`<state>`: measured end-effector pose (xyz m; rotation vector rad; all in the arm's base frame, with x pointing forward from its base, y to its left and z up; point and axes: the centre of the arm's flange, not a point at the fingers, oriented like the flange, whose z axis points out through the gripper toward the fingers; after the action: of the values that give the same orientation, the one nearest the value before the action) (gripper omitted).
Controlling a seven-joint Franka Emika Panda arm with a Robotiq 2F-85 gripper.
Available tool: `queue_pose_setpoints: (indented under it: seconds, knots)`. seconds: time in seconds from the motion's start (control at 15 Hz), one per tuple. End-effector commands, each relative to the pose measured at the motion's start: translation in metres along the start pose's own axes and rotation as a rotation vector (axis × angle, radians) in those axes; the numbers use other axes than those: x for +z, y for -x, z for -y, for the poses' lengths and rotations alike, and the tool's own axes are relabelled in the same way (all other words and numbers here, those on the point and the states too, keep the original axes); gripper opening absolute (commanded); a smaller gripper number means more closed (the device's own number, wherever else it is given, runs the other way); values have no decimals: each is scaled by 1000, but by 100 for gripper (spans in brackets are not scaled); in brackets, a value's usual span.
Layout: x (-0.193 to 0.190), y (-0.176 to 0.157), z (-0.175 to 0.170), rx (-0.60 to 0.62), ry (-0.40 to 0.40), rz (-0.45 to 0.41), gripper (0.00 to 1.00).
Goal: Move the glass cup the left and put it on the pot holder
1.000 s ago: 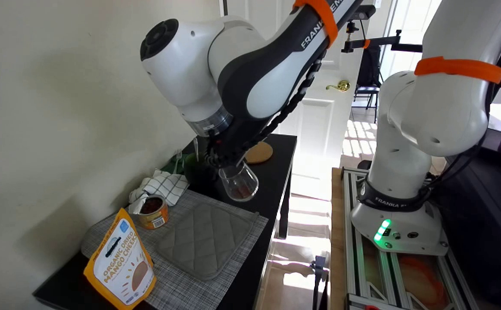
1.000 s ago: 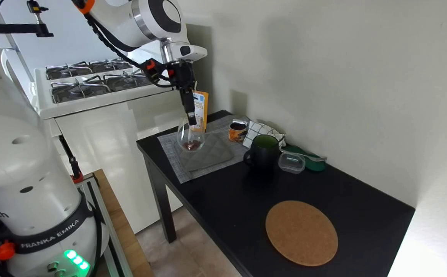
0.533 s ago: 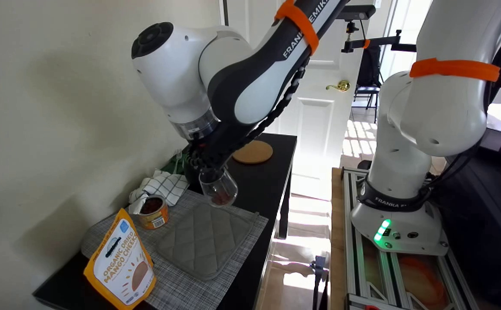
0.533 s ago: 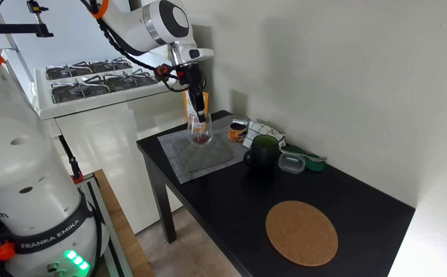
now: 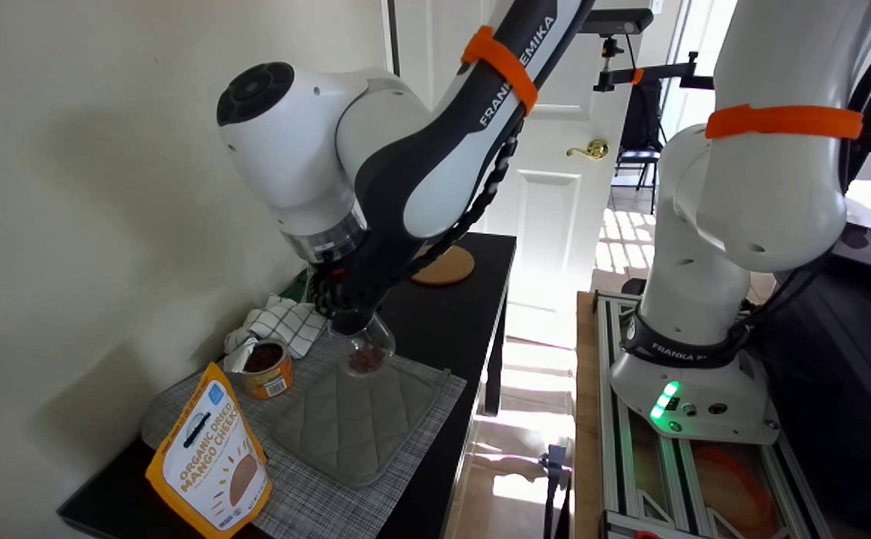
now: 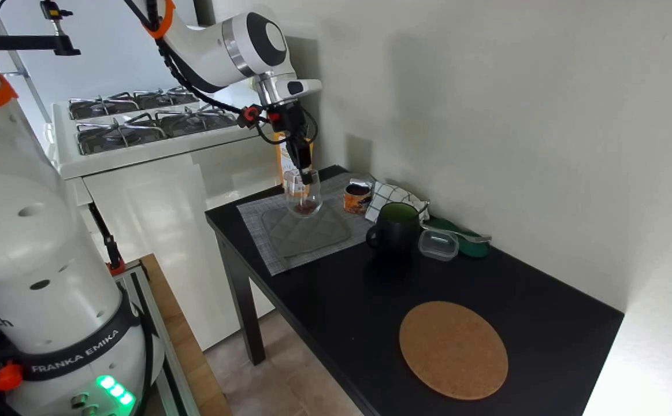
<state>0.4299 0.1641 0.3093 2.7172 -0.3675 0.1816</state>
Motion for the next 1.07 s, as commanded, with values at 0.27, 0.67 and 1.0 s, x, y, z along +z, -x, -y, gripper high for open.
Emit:
queue_pose_setpoints:
  seconds: [0.27, 0.67, 1.0]
  knots:
    - [32, -18, 48, 28, -99, -44, 1]
    - [31, -6, 71, -18, -108, -33, 1]
    - [26, 19, 75, -19, -25, -19, 1]
